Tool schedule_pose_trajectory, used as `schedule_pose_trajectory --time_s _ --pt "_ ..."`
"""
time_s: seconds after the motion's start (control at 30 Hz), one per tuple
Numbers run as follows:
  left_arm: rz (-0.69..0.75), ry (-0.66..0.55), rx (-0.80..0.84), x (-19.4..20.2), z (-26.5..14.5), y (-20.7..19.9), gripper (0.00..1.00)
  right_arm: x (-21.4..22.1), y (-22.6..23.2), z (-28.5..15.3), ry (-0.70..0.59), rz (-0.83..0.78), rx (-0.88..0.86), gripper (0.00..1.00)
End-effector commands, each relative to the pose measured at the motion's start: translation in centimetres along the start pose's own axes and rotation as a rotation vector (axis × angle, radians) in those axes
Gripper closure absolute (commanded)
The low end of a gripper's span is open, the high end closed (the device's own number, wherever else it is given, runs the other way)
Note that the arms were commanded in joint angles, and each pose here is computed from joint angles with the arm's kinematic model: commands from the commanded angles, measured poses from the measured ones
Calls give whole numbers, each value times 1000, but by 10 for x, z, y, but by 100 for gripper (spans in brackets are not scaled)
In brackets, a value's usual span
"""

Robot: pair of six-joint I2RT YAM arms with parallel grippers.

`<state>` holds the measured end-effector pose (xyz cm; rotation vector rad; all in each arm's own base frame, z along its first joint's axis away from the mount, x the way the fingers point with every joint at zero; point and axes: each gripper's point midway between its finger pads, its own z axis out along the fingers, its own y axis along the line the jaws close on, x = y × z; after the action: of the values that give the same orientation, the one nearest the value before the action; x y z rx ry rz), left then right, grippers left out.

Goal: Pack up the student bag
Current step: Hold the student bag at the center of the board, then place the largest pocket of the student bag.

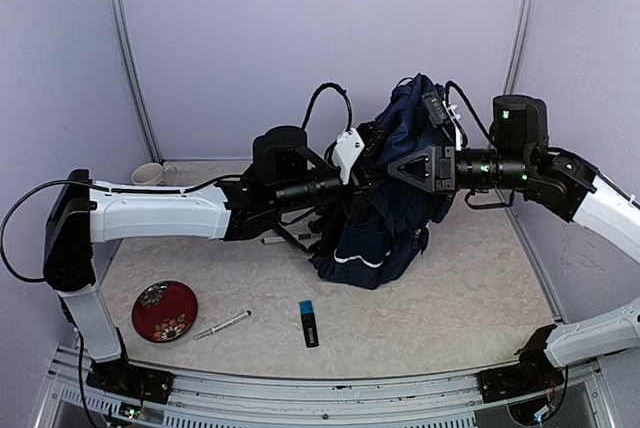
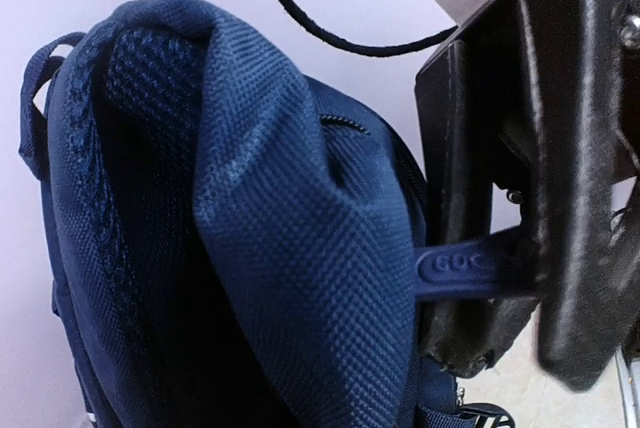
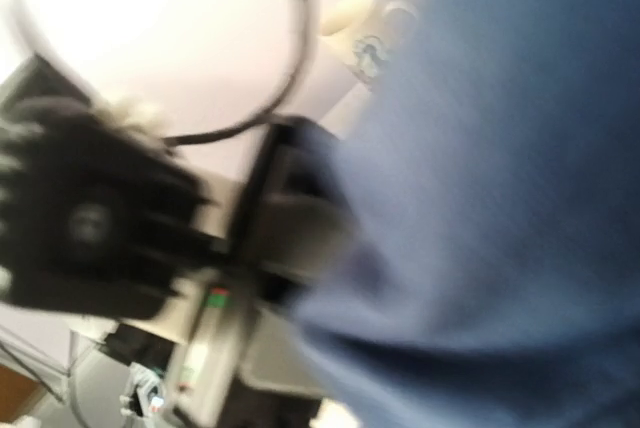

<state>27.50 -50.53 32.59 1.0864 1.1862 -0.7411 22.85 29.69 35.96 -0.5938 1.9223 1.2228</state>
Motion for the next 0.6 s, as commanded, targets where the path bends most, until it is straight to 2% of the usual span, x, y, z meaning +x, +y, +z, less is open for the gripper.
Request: schedule_pose_trajectory --time_s 0.0,0.13,0.3,0.33,0.47,0.5,0.57 --pt "-6 -184 56 -51 -5 -7 100 -26 38 -16 -65 -187 -108 72" --pt "-62 -206 83 -53 -11 -3 100 -21 46 -32 -42 -347 -96 61" --pt "-132 -216 86 -61 -17 4 100 -34 32 -51 -97 -634 86 59" --pt "-138 -218 86 -62 -18 4 100 -36 38 -55 -118 -711 90 59" --pt "-153 -217 90 -62 -22 3 100 -27 72 -73 -264 -1205 6 59" --pt "-154 -215 94 -62 -22 2 100 -19 72 -73 -301 -1285 9 56" --pt "-158 -211 94 -59 -22 1 100 -21 73 -76 -376 -1430 69 58"
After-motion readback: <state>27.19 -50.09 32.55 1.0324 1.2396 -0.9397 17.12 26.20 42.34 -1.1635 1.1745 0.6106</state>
